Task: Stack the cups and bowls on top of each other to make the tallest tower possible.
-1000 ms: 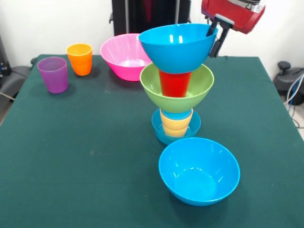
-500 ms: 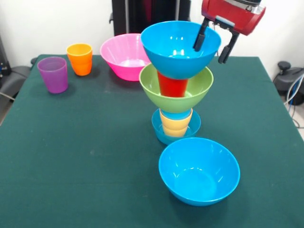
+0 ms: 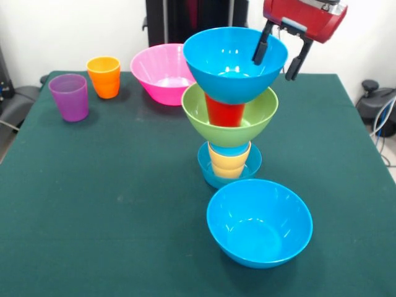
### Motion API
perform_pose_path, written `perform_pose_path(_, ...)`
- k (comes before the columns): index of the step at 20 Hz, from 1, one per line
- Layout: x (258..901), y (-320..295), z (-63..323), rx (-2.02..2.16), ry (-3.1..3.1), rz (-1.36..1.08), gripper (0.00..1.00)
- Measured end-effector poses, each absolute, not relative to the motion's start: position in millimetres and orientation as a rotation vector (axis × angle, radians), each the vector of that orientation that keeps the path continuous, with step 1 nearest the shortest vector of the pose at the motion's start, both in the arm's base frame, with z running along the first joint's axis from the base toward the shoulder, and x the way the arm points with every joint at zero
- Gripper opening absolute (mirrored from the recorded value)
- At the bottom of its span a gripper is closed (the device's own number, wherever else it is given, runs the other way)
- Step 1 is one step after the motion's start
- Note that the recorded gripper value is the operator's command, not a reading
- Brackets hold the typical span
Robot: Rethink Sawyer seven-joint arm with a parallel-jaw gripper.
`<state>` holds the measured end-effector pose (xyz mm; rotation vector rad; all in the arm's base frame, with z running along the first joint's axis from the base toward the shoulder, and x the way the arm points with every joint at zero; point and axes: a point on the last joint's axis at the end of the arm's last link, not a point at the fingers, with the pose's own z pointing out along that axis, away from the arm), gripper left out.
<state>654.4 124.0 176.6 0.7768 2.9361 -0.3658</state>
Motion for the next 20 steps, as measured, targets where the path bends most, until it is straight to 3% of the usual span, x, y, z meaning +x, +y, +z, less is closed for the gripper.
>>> perform_pose_path(8, 658, 124, 190, 0.776, 2.916, -0.351, 1.00)
perform_pose_path(9, 658, 124, 193, 0.776, 2.912, -0.348, 0.00)
perform_pose_path(20, 659, 125, 198, 0.775, 2.904, -0.341, 0.00)
